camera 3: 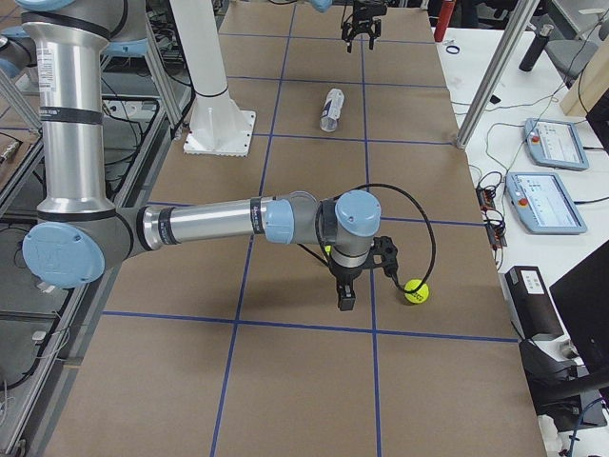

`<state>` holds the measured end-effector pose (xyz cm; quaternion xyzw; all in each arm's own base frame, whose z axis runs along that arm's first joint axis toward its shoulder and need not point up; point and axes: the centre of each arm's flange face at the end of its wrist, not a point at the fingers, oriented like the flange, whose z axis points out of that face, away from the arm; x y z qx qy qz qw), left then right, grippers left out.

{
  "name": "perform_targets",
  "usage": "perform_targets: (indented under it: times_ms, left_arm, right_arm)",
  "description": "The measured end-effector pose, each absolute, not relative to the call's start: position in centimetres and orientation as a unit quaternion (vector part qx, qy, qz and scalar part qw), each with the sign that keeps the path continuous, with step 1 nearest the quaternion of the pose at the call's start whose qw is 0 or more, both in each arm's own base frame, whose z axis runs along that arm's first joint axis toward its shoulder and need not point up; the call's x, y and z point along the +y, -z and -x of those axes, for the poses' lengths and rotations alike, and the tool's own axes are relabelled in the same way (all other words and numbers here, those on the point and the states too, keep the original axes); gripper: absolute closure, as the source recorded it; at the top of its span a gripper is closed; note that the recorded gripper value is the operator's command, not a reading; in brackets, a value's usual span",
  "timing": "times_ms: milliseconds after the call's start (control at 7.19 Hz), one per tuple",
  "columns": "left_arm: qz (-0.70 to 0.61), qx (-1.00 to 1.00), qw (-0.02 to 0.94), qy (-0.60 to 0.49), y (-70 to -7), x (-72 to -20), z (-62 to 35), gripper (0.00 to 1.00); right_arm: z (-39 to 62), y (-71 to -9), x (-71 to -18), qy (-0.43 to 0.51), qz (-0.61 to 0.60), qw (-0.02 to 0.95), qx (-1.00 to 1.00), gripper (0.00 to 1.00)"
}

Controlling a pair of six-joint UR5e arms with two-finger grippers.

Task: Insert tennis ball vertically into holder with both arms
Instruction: 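Move the left gripper over the white Wilson can lying on its side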

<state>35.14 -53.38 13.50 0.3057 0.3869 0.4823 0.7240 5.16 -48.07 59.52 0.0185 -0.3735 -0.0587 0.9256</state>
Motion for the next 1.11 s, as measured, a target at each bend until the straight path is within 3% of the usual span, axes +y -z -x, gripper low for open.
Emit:
perform_targets:
  times_ms: [417,1112]
  left_arm:
    - [-0.33,0.312,0.703,-0.547,-12.8,-49.4,-44.3,0.01]
    - [-0.316,0.277,0.663,-0.619,-15.2,-46.8,-50.8,0.01]
  right_arm:
    - [-5.2,-59.7,-48.0,0.058,-0.017,0.926,-0.374,0.0]
    - [-5.2,-59.9,-47.9,0.057,-0.015,0.926,-0.374,0.0]
